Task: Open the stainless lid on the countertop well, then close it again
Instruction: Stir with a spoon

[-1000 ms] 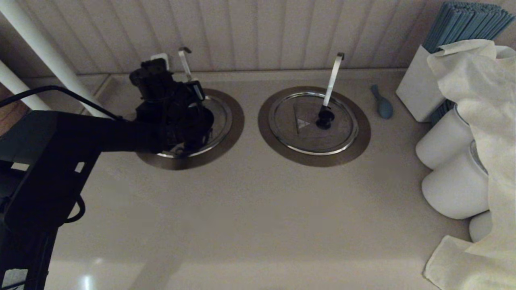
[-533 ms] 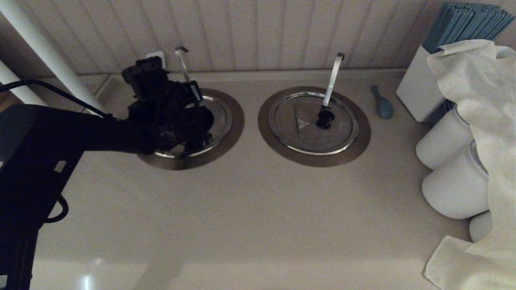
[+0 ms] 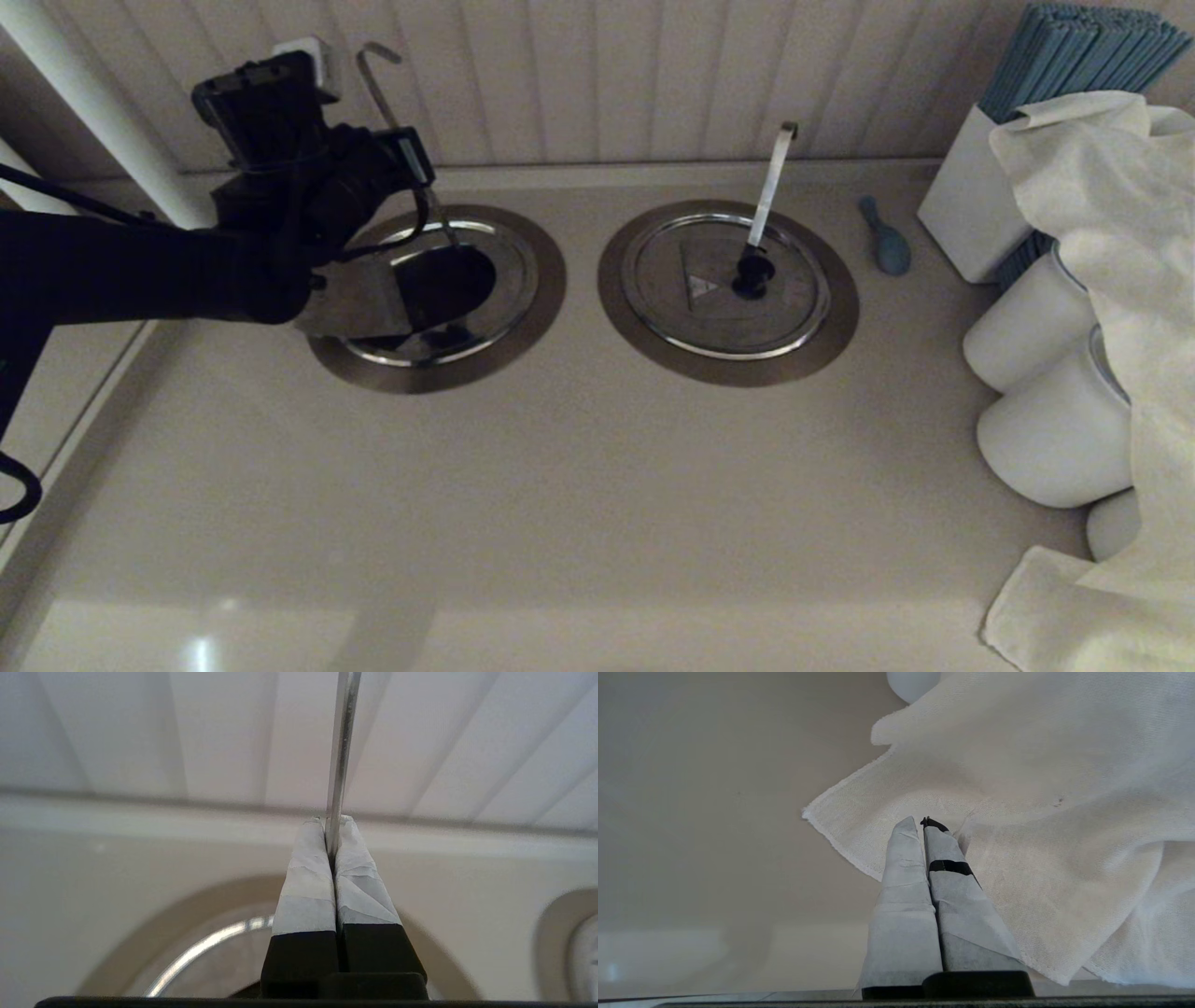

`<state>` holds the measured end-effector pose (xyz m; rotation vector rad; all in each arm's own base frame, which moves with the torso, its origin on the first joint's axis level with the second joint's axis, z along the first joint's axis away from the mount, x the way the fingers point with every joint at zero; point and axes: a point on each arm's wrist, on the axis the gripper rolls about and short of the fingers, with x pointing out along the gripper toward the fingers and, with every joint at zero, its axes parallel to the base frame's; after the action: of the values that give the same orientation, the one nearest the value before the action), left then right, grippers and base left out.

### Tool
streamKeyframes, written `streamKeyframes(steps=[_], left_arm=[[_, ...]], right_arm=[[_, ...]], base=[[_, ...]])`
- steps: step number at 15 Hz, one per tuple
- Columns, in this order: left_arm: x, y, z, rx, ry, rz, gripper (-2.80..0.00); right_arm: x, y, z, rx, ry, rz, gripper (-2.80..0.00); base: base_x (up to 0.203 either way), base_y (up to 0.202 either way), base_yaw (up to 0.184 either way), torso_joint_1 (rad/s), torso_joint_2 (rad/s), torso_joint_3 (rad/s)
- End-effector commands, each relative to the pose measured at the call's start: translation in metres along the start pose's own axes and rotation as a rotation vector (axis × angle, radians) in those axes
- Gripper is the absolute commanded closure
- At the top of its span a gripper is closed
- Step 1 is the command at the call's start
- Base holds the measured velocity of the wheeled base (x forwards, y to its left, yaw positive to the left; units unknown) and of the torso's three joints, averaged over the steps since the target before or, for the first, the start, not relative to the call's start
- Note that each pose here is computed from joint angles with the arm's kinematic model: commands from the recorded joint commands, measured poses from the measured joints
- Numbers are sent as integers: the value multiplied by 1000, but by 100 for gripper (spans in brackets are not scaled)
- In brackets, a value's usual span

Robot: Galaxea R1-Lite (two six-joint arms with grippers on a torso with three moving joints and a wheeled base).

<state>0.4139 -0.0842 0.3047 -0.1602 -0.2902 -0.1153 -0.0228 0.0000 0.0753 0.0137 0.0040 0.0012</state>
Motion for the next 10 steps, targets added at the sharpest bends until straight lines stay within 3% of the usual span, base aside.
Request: streamKeyframes(steps=[1, 6, 10], left_arm=[[-3, 0, 10, -3, -23, 0, 0], [-7, 0, 7, 5, 4, -5, 0], [-18, 7, 11, 78, 38, -37, 0]], right_arm=[[0, 0, 0, 0, 2, 0, 0], [0, 0, 0, 0, 2, 0, 0], [0, 0, 0, 0, 2, 0, 0]], base=[[0, 0, 0, 0, 0, 0], [0, 0, 0, 0, 0, 0], [0, 0, 0, 0, 0, 0]])
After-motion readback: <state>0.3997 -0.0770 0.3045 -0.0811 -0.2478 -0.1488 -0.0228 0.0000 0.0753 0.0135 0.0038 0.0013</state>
